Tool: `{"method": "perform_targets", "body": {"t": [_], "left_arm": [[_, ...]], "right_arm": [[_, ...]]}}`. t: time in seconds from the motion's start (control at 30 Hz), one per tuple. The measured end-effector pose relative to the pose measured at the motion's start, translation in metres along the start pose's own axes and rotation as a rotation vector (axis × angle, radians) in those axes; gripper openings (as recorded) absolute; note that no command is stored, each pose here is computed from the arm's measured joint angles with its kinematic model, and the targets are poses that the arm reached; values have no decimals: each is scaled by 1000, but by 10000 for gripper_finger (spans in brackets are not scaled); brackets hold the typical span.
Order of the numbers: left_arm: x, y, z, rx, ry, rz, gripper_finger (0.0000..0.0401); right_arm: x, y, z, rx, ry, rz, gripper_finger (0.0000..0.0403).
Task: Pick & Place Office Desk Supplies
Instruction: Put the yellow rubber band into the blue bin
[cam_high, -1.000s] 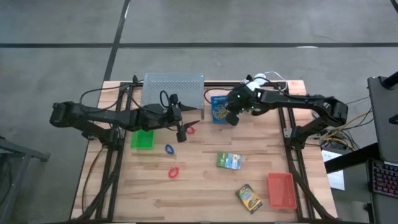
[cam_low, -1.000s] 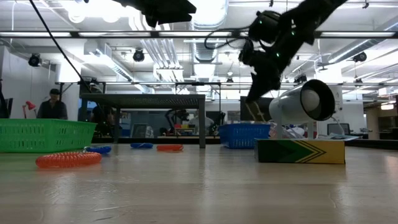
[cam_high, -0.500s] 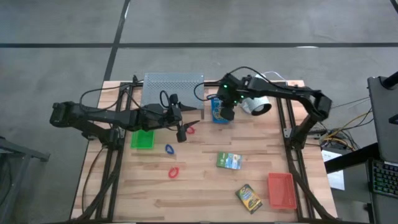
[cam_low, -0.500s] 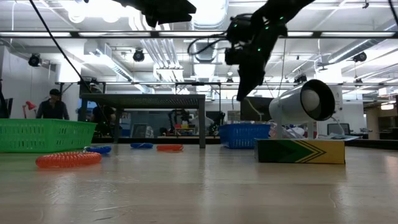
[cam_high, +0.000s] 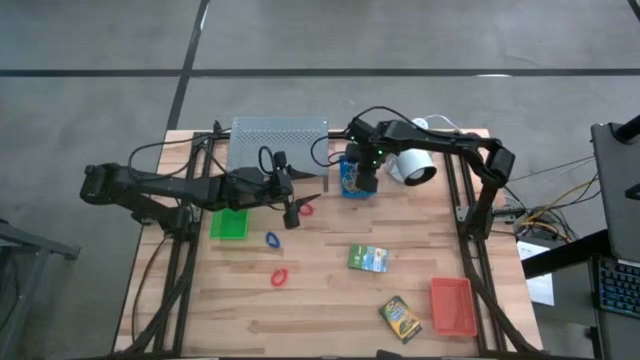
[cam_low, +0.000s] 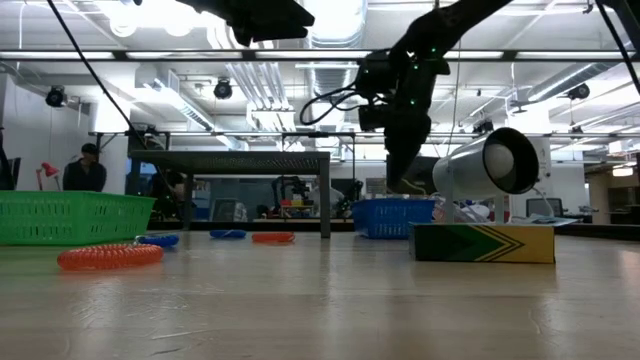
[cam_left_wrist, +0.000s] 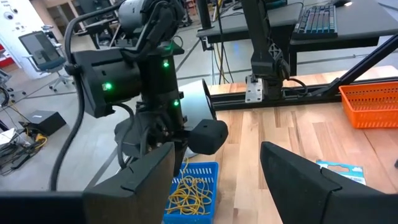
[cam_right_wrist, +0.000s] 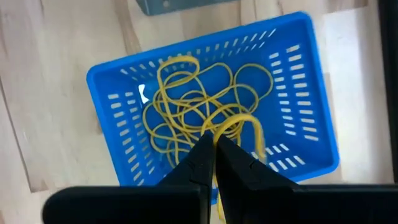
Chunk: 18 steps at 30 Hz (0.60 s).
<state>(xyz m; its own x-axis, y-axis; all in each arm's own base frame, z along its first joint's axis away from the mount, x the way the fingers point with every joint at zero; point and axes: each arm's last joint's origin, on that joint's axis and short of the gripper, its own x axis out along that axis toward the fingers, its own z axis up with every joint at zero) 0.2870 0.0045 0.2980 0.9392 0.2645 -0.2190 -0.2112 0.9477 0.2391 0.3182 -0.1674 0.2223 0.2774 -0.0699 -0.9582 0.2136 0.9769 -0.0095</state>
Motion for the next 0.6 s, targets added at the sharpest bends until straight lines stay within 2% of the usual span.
{"method": "perform_targets", "body": {"t": [0.6], "left_arm": [[0, 0, 0, -1, 0, 1, 239]], "right_arm": [[33, 1, -12, -96, -72, -23, 8]]}}
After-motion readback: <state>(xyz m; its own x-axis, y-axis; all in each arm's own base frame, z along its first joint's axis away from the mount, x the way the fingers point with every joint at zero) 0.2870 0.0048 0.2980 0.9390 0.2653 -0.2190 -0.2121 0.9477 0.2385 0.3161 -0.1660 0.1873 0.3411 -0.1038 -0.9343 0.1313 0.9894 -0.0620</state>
